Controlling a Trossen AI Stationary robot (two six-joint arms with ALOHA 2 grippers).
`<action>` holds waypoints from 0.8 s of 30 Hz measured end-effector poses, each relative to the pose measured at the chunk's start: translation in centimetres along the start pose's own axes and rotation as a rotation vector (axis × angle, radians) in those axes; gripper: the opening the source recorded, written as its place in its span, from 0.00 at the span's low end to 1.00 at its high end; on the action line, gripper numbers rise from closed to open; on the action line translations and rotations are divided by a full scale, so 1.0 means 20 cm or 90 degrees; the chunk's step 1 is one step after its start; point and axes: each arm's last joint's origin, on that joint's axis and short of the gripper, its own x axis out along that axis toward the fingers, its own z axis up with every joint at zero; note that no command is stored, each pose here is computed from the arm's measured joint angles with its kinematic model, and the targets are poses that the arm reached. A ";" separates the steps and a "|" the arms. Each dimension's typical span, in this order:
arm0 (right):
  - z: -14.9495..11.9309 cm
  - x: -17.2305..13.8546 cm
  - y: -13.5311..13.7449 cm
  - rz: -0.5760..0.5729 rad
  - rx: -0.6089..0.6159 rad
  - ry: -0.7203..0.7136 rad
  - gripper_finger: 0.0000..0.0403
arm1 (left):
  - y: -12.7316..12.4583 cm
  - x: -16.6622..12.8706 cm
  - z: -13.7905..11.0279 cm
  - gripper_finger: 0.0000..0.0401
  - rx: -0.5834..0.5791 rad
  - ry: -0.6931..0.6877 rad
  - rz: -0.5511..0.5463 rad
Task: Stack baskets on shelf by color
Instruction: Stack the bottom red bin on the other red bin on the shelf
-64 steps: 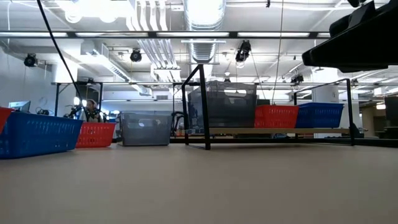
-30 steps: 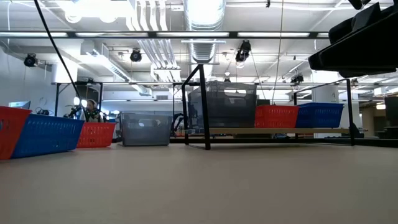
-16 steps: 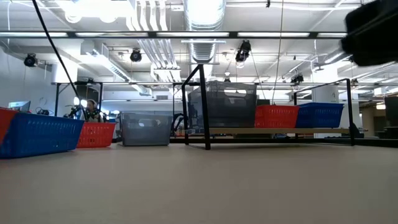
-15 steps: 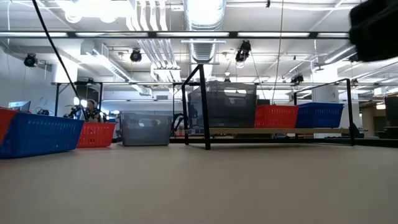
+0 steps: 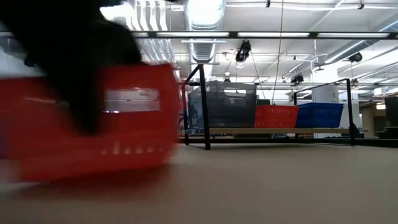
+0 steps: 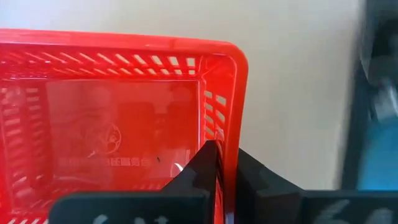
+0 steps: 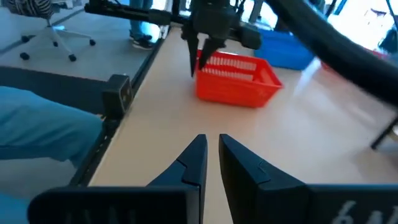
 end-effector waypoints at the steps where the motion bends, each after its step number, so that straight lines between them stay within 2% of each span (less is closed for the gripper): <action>1: 0.00 -0.02 -0.01 -0.005 0.008 0.007 0.08 | 0.03 0.02 0.06 0.00 0.000 -0.018 0.008; 7: -0.05 -0.08 -0.05 -0.038 0.060 0.052 0.08 | 0.19 0.08 0.44 0.00 -0.001 -0.178 -0.034; 11: -0.09 -0.07 -0.05 -0.051 0.057 0.069 0.08 | 0.28 0.11 0.57 0.00 0.010 -0.256 -0.067; 15: -0.12 -0.05 -0.04 -0.057 0.043 0.078 0.08 | 0.35 0.13 0.64 0.00 -0.008 -0.306 -0.080; 19: -0.14 -0.04 -0.03 -0.059 0.034 0.087 0.08 | 0.40 0.13 0.66 0.01 -0.019 -0.314 -0.077; 24: -0.17 -0.02 -0.02 -0.064 0.025 0.092 0.08 | 0.40 0.14 0.67 0.13 -0.022 -0.316 -0.081</action>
